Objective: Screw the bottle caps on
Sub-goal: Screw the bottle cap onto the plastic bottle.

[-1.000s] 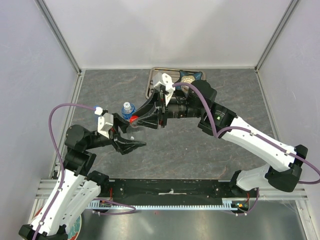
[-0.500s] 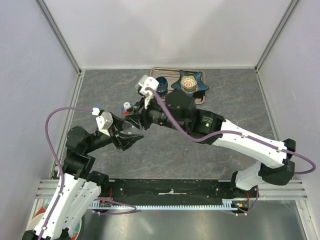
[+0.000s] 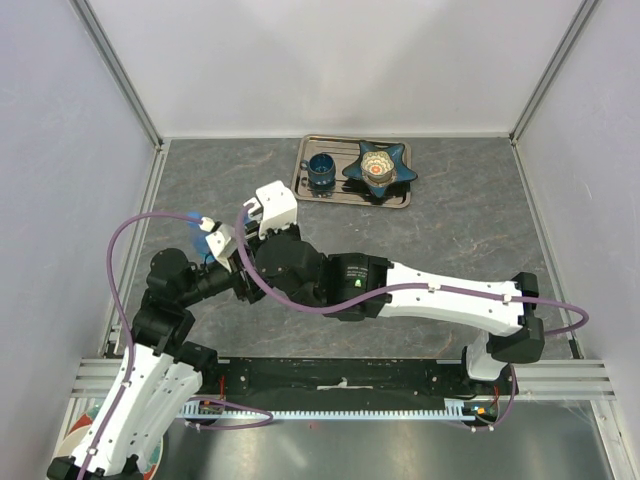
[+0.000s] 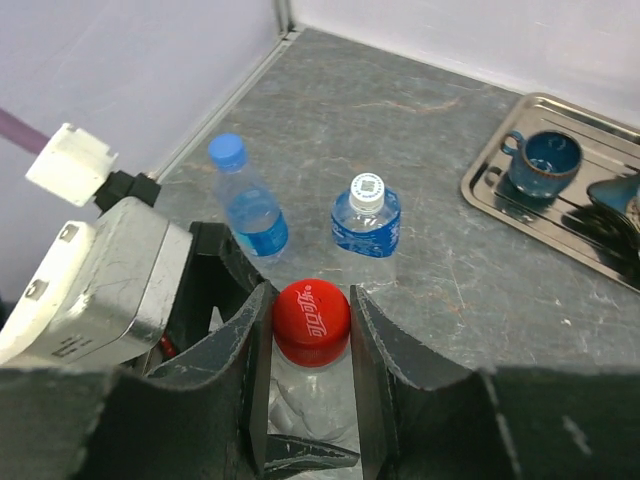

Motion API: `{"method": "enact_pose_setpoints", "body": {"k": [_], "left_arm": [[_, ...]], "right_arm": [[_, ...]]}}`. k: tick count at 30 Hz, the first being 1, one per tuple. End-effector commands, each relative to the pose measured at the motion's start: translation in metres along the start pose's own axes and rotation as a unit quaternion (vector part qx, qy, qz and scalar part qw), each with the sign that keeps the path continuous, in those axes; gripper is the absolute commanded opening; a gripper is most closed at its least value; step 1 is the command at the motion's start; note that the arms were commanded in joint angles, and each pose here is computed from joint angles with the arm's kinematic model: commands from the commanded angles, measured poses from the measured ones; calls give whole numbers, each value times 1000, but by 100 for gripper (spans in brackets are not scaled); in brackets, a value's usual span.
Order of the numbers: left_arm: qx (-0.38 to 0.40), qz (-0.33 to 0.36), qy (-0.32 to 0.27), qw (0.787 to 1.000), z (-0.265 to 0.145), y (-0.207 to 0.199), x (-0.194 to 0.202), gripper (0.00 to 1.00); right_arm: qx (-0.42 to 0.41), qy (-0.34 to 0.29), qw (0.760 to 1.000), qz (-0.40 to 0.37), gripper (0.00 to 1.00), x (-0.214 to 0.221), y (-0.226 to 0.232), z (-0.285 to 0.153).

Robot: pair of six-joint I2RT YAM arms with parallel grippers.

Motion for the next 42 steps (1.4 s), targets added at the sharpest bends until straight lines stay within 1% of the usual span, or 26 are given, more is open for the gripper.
{"method": "enact_pose_setpoints", "body": {"k": [1, 4, 5, 6, 7, 8, 9, 10, 12, 13, 15, 16, 19, 20, 22, 23, 25, 26, 27, 29, 30, 31, 33, 34, 38, 42], "left_arm": [[-31, 111, -129, 985, -10, -3, -73, 2], [-18, 109, -127, 986, -11, -7, -71, 2], [-13, 107, -127, 986, -11, -9, -71, 2], [-6, 106, -125, 986, -11, -11, -70, 2], [0, 103, -124, 987, -11, -13, -69, 2], [9, 102, -121, 987, -11, -15, -68, 2], [13, 99, -120, 988, -11, -16, -66, 2], [16, 98, -120, 988, -11, -17, -66, 2], [24, 96, -116, 988, -10, -19, -63, 2], [26, 93, -117, 988, -10, -20, -63, 2], [42, 89, -116, 988, -10, -24, -61, 2], [47, 88, -115, 988, -10, -25, -61, 2], [77, 85, -114, 987, -10, -34, -61, 2], [104, 90, -109, 985, -11, -41, -59, 2], [144, 87, -98, 981, -12, -51, -55, 2], [185, 88, -82, 975, -14, -61, -49, 2], [227, 94, -69, 967, -19, -73, -46, 2], [261, 98, -53, 959, -23, -81, -41, 2], [279, 96, -43, 954, -25, -86, -39, 2], [313, 96, -26, 945, -30, -94, -35, 2], [322, 97, -22, 941, -31, -96, -36, 2], [328, 96, -19, 940, -31, -98, -36, 2], [339, 99, -15, 935, -34, -101, -38, 2], [340, 99, -15, 935, -34, -101, -39, 2], [345, 99, -12, 933, -33, -102, -41, 2], [343, 102, -15, 934, -33, -102, -42, 2]], "right_arm": [[101, 81, 984, -121, 21, 54, -35, -6], [57, 62, 992, -98, 38, 30, -24, -10], [42, 44, 995, -79, 42, 17, -19, -10], [7, 30, 998, -59, 46, 0, -15, -19], [-11, 14, 998, -57, 58, -14, -14, -24], [-32, -6, 999, -35, 64, -31, -12, -28], [-79, -20, 996, -18, 69, -49, -8, -40], [-104, -35, 994, -5, 76, -64, -9, -48], [-148, -60, 987, 12, 79, -89, -14, -64], [-184, -65, 981, 14, 81, -96, -9, -72], [-215, -76, 974, 15, 82, -107, -17, -83], [-246, -70, 967, 12, 84, -105, -15, -88], [-275, -75, 958, 15, 85, -109, -34, -89], [-316, -75, 946, 8, 85, -110, -36, -92], [-350, -89, 932, -14, 84, -110, -39, -98], [-403, -92, 910, -35, 84, -108, -35, -107], [-436, -106, 892, -63, 81, -108, -33, -112], [-451, -108, 883, -71, 80, -107, -33, -113], [-485, -105, 865, -79, 79, -104, -25, -116], [-507, -109, 850, -90, 75, -104, -20, -115], [-531, -99, 837, -92, 73, -98, -13, -114], [-545, -101, 827, -94, 69, -99, -9, -115], [-567, -88, 814, -93, 65, -90, 0, -107], [-590, -88, 797, -93, 61, -88, 5, -111], [-626, -76, 772, -82, 60, -78, 15, -110], [-636, -72, 764, -80, 61, -71, 18, -109]]}}
Point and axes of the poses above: each gripper's point midway between its finger pads, its own z axis out along the fingers, its own y axis along the line the jaws close on, x = y × z, the point moved 3 cm from there along -z, back along the fingers, and after that the axes turned 3 degrees about -z, right-handed, at the moved point
